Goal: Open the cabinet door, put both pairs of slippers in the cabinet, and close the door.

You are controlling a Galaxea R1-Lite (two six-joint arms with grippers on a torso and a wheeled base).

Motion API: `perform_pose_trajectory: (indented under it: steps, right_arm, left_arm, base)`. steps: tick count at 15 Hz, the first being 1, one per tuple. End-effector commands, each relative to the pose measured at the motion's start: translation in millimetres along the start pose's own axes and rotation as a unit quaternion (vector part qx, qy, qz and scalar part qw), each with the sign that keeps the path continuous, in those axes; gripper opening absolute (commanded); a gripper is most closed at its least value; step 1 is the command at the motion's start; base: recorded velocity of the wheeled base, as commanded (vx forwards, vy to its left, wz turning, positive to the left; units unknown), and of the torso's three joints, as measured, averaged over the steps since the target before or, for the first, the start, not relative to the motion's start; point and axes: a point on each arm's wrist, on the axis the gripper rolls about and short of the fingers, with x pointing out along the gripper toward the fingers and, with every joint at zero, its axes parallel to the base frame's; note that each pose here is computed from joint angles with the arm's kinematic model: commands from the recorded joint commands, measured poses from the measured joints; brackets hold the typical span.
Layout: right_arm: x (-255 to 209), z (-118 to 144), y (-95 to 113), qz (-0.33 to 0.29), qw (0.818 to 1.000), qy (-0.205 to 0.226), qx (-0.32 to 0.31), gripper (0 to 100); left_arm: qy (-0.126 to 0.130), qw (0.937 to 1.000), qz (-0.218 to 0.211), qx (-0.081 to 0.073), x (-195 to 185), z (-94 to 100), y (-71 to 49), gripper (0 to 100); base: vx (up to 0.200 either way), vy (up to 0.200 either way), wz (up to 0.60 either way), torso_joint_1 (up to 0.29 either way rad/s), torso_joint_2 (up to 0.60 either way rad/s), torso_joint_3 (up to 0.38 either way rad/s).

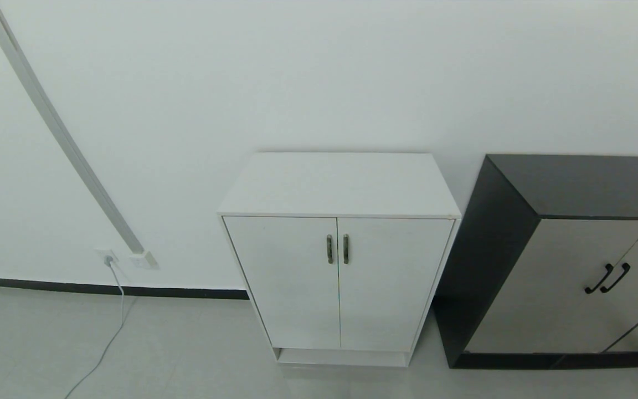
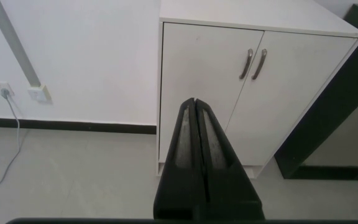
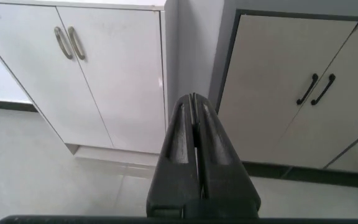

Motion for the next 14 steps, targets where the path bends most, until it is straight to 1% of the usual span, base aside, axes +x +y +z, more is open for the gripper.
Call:
perform_pose_trajectory:
  steps: [1, 2, 5, 14]
  right_arm:
    - [-0.5, -0.2, 0.0, -0.002, 1.0, -0.003, 0.009, 0]
    - [-0.6, 0.1, -0.5, -0.013, 0.999, -0.006, 0.029, 0]
    - [-0.7, 0.5, -1.8, -0.041, 0.998, -0.008, 0.036, 0]
    - [-0.7, 0.5, -1.9, -0.043, 0.998, -0.008, 0.037, 0]
  left_arm:
    - [0.001, 1.0, 0.0, 0.0, 0.1, 0.0, 0.0, 0]
    - [0.001, 1.0, 0.0, 0.001, 0.1, 0.0, 0.0, 0]
    - [0.001, 1.0, 0.0, 0.001, 0.1, 0.0, 0.0, 0]
    - [0.001, 1.0, 0.0, 0.001, 0.1, 0.0, 0.0, 0]
  base:
    - [0.0, 0.0, 0.0, 0.0, 0.0, 0.0]
    - [0.0, 0.0, 0.0, 0.0, 0.0, 0.0]
    - [0.0, 0.0, 0.0, 0.0, 0.0, 0.0]
    - [0.0, 0.0, 0.0, 0.0, 0.0, 0.0]
